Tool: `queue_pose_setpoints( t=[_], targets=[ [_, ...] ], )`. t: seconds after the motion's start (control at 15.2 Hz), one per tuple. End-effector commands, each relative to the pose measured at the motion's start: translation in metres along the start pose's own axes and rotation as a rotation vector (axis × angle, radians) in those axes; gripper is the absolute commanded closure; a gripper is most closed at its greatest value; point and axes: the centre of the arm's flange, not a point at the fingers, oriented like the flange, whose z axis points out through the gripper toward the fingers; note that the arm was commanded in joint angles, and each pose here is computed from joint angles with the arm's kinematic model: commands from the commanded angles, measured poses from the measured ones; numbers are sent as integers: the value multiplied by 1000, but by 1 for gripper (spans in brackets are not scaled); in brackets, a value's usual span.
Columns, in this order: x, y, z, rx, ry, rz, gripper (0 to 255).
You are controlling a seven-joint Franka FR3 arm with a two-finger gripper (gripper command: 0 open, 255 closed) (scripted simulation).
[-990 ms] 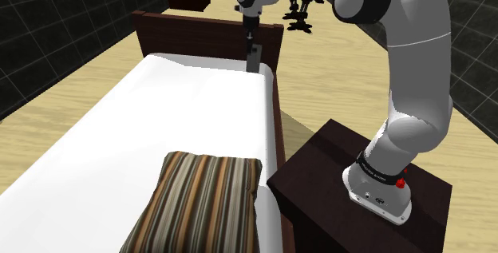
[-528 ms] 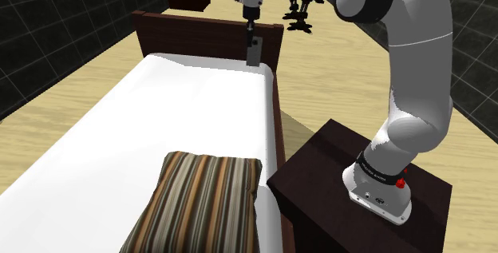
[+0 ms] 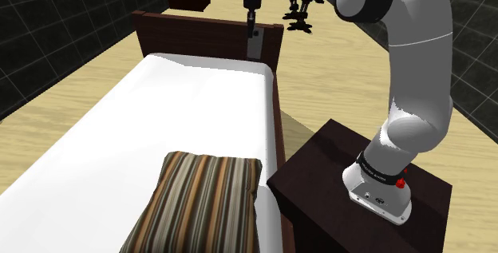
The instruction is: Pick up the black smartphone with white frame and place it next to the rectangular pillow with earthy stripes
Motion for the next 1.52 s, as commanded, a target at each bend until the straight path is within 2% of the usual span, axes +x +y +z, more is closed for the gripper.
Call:
queue_pose_setpoints(
  t=[0.0, 1.45],
  targets=[
    [-1, -1, -10, 0, 0, 0, 255],
    [-2, -291, -6, 0, 0, 0, 255]
  ],
)
